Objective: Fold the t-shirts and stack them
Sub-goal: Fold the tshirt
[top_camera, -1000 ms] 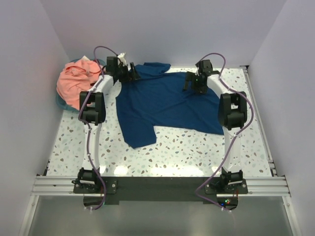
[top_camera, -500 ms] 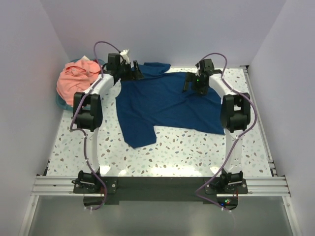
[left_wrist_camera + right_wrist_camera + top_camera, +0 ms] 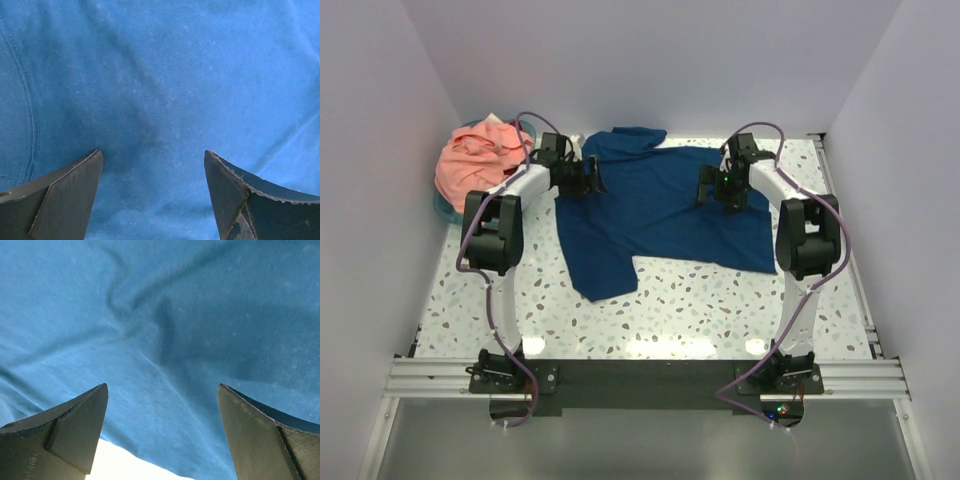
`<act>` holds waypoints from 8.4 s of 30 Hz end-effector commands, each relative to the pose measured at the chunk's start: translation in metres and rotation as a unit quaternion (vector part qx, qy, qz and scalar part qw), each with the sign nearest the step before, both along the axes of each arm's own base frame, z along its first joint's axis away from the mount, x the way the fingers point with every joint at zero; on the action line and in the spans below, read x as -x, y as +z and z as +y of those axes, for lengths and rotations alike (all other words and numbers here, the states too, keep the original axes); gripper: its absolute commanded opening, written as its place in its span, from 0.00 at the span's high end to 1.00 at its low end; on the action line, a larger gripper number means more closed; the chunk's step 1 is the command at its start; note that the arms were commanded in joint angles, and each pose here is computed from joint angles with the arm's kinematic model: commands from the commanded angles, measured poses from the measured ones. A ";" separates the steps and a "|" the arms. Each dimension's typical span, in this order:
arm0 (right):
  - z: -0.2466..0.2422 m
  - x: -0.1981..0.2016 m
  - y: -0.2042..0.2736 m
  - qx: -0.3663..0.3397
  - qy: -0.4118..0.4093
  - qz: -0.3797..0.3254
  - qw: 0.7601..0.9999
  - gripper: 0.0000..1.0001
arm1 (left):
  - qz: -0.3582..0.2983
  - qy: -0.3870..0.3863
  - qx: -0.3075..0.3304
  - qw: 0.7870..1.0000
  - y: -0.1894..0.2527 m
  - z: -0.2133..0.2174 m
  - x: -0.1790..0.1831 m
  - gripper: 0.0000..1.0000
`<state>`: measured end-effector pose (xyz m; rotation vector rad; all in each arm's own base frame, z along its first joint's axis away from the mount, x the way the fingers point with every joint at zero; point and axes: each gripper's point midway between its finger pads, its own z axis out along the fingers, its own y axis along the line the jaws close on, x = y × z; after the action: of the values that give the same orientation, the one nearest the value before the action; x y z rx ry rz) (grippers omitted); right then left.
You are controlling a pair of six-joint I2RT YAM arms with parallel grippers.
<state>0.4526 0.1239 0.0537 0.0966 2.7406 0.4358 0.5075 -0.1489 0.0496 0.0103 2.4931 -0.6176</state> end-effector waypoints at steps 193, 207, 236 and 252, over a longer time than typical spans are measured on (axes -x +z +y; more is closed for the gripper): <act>-0.117 0.165 -0.042 0.109 -0.206 0.256 0.938 1.00 | 0.190 0.110 -0.107 0.970 -0.020 0.083 0.188 1.00; -0.113 0.212 -0.014 0.143 -0.191 0.318 0.918 1.00 | 0.182 0.143 -0.098 0.968 0.014 0.087 0.221 1.00; -0.096 0.193 0.006 0.122 -0.198 0.276 0.933 1.00 | 0.073 0.153 -0.053 0.984 0.095 0.060 0.142 1.00; -0.092 0.113 0.007 0.080 -0.227 0.239 0.941 1.00 | -0.018 0.079 -0.007 0.997 0.125 0.025 -0.009 1.00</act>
<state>0.3212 0.0282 0.0494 0.8354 3.1204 -0.0031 0.4889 -0.1157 0.1423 -0.2577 2.5432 -0.4615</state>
